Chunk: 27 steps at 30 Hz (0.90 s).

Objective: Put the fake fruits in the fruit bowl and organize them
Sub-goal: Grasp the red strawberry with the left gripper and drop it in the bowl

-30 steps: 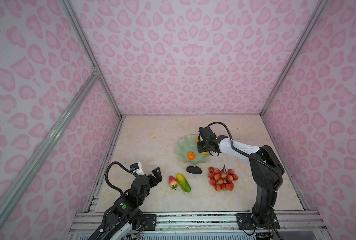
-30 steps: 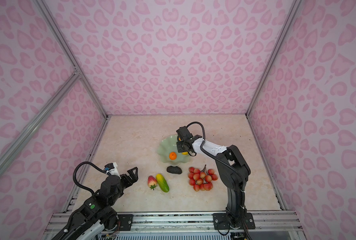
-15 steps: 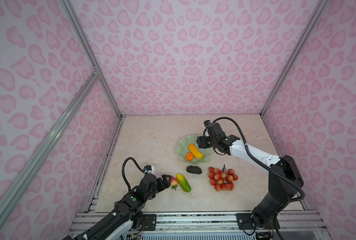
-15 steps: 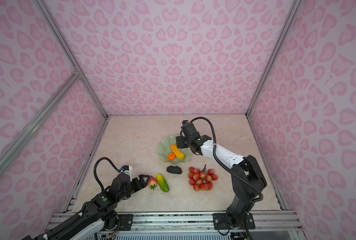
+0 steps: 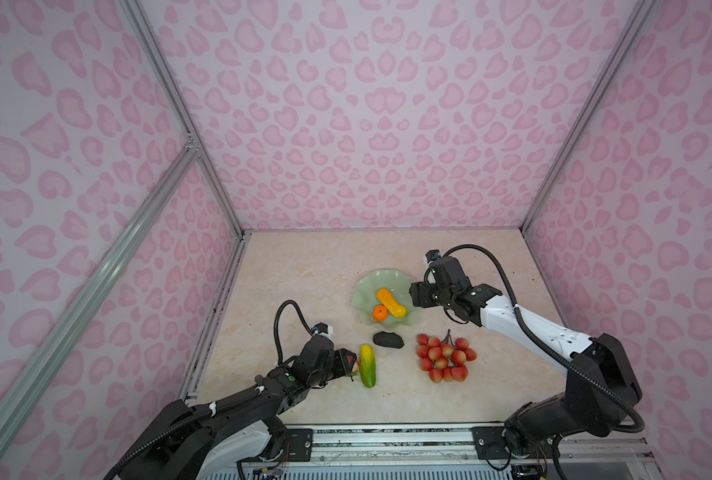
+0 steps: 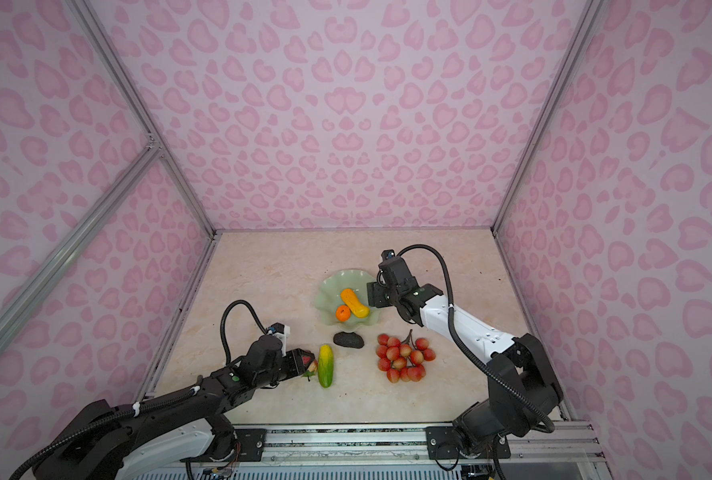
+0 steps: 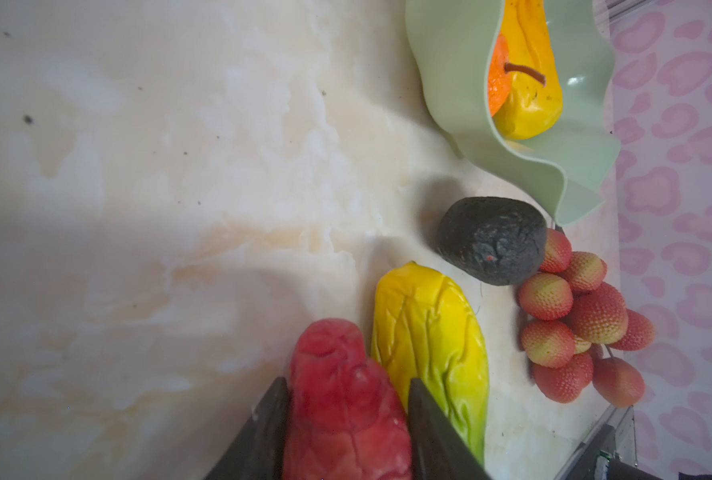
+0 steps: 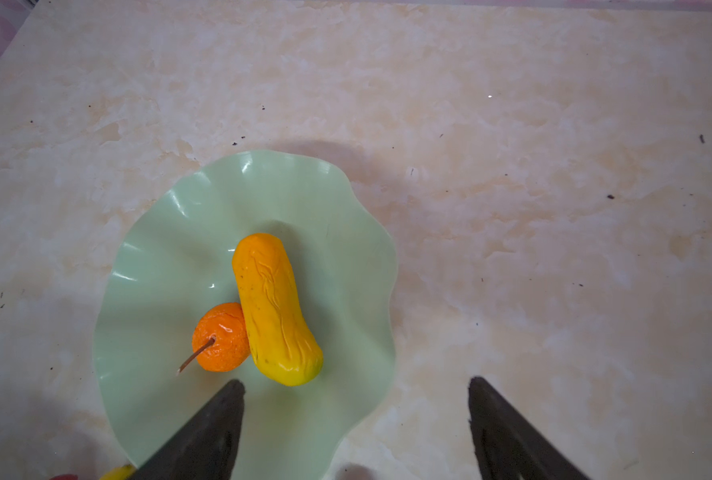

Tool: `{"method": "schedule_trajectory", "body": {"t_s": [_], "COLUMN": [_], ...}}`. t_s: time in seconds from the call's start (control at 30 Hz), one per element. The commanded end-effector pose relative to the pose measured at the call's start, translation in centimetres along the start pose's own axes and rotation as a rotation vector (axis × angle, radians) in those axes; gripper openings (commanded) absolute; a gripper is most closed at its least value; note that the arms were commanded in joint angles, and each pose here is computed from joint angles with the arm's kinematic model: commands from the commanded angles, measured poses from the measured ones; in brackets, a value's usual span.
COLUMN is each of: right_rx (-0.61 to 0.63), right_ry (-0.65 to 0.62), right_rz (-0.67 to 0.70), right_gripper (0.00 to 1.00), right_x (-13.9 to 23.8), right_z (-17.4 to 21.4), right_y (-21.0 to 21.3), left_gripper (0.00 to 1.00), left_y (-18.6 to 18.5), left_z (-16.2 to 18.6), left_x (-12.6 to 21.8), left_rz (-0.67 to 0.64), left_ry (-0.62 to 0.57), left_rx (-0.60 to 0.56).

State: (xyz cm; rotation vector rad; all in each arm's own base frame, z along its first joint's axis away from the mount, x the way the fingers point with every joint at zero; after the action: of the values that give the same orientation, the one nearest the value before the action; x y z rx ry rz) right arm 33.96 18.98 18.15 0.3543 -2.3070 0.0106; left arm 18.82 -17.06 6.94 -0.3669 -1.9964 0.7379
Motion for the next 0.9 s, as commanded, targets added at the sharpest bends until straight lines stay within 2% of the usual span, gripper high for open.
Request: {"method": "schedule_trajectory", "body": {"t_s": [0.0, 0.2, 0.37, 0.57, 0.73, 0.87], "right_rx": [-0.01, -0.017, -0.04, -0.052, -0.02, -0.008], "right_ry": [-0.005, -0.015, -0.006, 0.029, 0.06, 0.078], "right_rz": [0.007, -0.005, -0.029, -0.081, -0.103, -0.152], "right_gripper": [0.84, 0.84, 0.83, 0.81, 0.81, 0.8], "right_x": [0.2, 0.7, 1.3, 2.4, 3.8, 4.7], "right_z": [0.1, -0.1, 0.6, 2.9, 5.5, 7.3], "right_y": [-0.4, -0.4, -0.3, 0.4, 2.3, 4.6], "left_gripper": [0.44, 0.45, 0.45, 0.43, 0.43, 0.55], "left_y": [-2.0, -7.1, -10.8, -11.0, -10.9, -10.9], "left_z": [-1.5, -6.6, -11.3, -15.4, -16.3, -16.6], "left_x": [0.9, 3.4, 1.7, -4.6, -8.2, -9.1], "left_rz": [0.034, -0.005, -0.053, -0.077, -0.083, -0.082], "left_ry": [-0.044, -0.164, -0.201, -0.118, -0.06, -0.05], "left_rx": [-0.064, -0.274, -0.41, -0.397, -0.373, -0.342]}}
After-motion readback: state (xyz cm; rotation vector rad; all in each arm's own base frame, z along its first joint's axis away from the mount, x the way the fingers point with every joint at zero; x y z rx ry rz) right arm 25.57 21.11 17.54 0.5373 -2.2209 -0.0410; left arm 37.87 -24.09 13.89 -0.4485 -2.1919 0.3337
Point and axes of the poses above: each gripper's point midway between its finger pads, its own x axis back along the fingers, its own y axis along the line the jaws close on, z = x × y, the point moved 4 cm from there along x, back along the fingers, and after that the axes turned 3 degrees about x, right-handed, at the moved point
